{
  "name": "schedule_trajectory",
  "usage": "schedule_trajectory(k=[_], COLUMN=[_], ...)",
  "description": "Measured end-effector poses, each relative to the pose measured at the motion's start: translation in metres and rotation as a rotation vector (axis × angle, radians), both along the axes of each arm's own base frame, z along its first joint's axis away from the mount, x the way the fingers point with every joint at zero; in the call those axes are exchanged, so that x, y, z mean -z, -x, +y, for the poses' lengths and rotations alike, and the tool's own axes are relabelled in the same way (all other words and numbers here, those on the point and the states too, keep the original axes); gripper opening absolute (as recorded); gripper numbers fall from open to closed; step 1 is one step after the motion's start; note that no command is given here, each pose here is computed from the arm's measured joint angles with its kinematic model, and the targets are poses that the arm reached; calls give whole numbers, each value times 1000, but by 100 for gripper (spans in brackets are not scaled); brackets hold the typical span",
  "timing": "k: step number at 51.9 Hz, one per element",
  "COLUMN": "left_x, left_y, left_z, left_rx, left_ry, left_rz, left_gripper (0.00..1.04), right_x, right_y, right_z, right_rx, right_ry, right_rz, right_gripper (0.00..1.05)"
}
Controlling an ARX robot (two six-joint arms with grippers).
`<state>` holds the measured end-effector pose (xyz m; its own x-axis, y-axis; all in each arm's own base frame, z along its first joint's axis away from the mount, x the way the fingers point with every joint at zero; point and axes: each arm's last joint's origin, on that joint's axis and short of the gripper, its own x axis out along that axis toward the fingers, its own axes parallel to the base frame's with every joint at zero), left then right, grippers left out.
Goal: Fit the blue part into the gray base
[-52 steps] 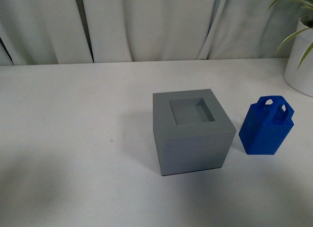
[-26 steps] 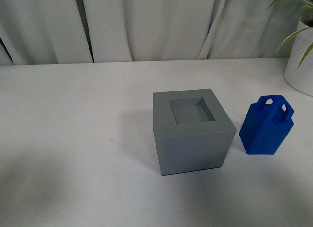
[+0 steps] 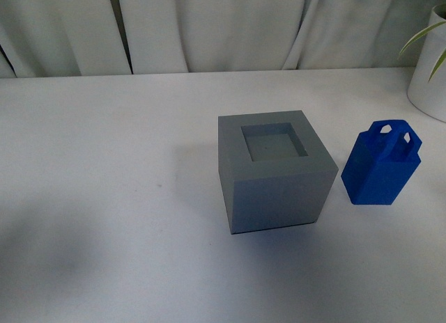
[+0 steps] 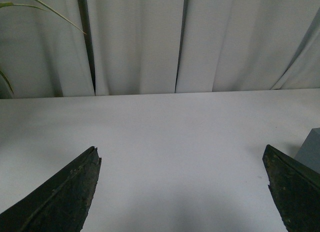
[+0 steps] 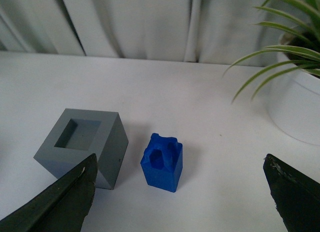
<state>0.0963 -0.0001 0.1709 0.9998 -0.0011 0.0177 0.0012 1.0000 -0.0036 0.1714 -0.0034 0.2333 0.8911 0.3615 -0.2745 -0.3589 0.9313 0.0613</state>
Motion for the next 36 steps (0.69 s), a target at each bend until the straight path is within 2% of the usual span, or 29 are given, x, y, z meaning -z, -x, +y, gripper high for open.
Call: schedule_trajectory(k=[2,15,23,27,36], left_x=[0,0,0,0,0], left_y=[0,0,0,0,0], left_z=[0,0,0,0,0], left_rx=[0,0,0,0,0], left_ry=[0,0,0,0,0], left_rz=[0,0,0,0,0], left_gripper=[99,99,99,99,99], right_x=[-6,-22,-34,-32,-23], right_y=[-15,-60,-90,-105,-132], right_z=[1,6,10,11,15], right_rx=[-69,-322,-533,-598,-750], right_ry=[31,223,438,547,688], right_rz=[43,155,213,261,319], right_gripper=[97,97,97,97,97])
